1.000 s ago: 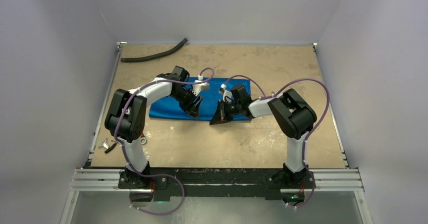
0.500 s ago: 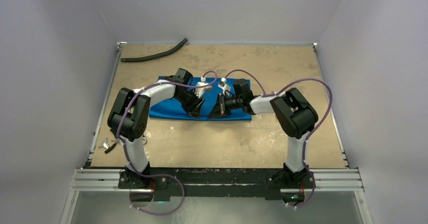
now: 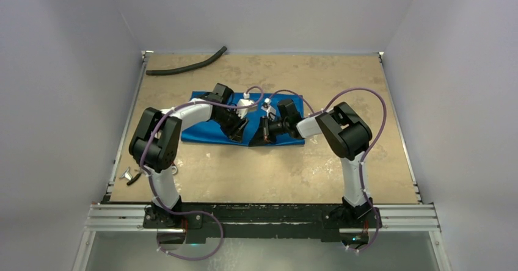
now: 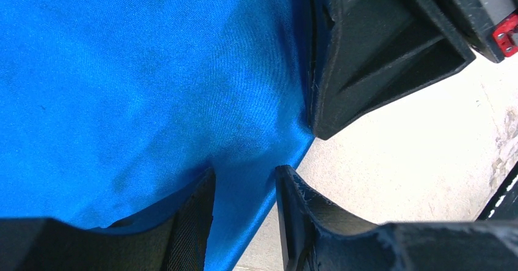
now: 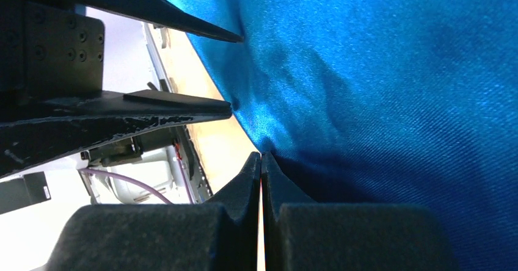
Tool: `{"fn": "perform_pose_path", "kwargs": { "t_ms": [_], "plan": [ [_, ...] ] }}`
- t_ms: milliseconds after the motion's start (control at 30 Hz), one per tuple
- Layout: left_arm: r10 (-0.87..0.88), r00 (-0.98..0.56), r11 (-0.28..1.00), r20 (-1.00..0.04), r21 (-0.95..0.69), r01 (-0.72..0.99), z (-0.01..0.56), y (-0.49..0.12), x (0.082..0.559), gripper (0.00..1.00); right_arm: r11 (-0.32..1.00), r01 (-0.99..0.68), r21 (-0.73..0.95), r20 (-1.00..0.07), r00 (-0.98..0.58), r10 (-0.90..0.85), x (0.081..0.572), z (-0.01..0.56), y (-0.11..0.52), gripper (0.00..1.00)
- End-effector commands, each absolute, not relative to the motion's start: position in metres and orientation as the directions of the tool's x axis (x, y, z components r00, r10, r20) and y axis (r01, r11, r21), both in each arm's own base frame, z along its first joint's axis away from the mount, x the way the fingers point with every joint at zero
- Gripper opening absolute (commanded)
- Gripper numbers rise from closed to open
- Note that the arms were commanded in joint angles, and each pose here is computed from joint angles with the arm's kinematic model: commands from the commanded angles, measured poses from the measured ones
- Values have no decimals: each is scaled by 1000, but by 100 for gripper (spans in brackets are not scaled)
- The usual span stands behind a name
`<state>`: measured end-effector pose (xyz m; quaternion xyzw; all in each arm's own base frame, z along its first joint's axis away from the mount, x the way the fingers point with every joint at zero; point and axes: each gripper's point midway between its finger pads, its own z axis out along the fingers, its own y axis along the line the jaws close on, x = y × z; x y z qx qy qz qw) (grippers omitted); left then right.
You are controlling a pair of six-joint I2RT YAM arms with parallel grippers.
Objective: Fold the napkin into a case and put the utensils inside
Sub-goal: Smooth out the rectangle-folded napkin at the center of the board.
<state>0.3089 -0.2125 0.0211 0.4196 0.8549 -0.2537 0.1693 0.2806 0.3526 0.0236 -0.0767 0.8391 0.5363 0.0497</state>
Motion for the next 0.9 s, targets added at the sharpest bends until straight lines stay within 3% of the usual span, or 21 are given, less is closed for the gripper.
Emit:
{"fn": "perform_pose_path", "kwargs": {
  "t_ms": [0, 167, 267, 367, 567, 867],
  "plan": [
    [665, -587, 546, -463, -236, 804, 11, -199, 306, 42, 429, -163, 889, -150, -987, -63, 282, 16, 354, 0],
    [640, -557, 526, -530, -227, 820, 57, -211, 317, 48, 456, -131, 881, -119, -991, -53, 278, 1, 350, 0],
    [593, -563, 492, -576, -294, 820, 79, -227, 315, 50, 460, -127, 879, -118, -992, -50, 278, -2, 348, 0],
    [580, -596, 459, -555, -382, 802, 72, -237, 302, 49, 459, -131, 879, -119, -991, -53, 278, -2, 347, 0],
    [592, -670, 428, -448, -529, 733, 33, -238, 275, 42, 465, -135, 875, -118, -991, -64, 277, -6, 343, 0],
    [524, -760, 457, -384, -627, 632, 31, -229, 291, 25, 478, -133, 868, -118, -991, -62, 276, -12, 338, 0]
  ]
}}
